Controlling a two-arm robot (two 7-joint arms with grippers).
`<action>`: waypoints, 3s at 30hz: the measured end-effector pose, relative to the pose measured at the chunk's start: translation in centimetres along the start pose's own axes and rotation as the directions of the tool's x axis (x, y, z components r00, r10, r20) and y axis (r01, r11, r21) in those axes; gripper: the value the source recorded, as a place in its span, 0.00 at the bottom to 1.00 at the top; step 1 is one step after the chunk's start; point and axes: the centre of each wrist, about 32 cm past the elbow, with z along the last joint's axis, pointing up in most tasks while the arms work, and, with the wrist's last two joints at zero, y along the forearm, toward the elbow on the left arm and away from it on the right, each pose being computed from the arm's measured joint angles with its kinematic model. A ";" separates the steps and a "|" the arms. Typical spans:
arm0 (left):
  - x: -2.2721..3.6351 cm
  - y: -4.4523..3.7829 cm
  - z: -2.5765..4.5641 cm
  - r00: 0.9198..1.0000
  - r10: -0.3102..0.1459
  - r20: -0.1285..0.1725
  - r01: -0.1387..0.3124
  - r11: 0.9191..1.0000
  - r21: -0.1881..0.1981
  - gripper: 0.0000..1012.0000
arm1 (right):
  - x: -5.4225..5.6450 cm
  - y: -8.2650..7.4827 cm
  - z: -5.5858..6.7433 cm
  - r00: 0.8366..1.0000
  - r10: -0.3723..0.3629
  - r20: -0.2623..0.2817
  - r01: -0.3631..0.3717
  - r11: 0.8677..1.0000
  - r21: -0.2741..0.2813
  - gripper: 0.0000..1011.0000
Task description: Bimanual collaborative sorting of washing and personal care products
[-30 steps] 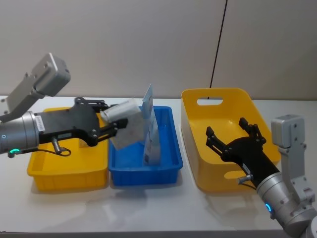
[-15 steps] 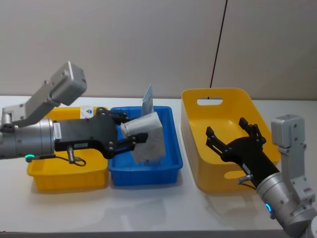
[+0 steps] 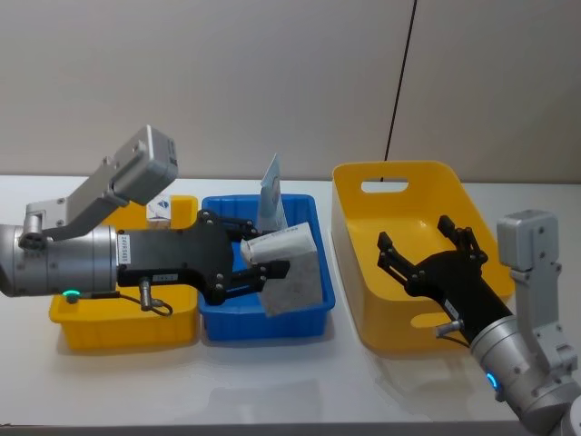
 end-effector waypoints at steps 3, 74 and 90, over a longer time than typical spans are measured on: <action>0.02 -0.17 -0.03 1.000 -0.008 0.000 0.008 1.000 -0.002 0.36 | 0.0 0.0 0.0 1.000 0.000 0.000 0.000 1.000 0.000 0.99; 0.08 -0.71 -0.15 0.999 -0.037 0.002 0.037 0.999 -0.007 0.36 | 5.9 -0.5 1.5 0.905 0.421 0.060 -0.423 0.905 0.037 0.99; 0.08 -0.71 -0.15 0.999 -0.037 0.002 0.037 0.999 -0.007 0.36 | 8.8 0.3 2.8 0.750 0.646 0.140 -0.651 0.759 -0.016 0.99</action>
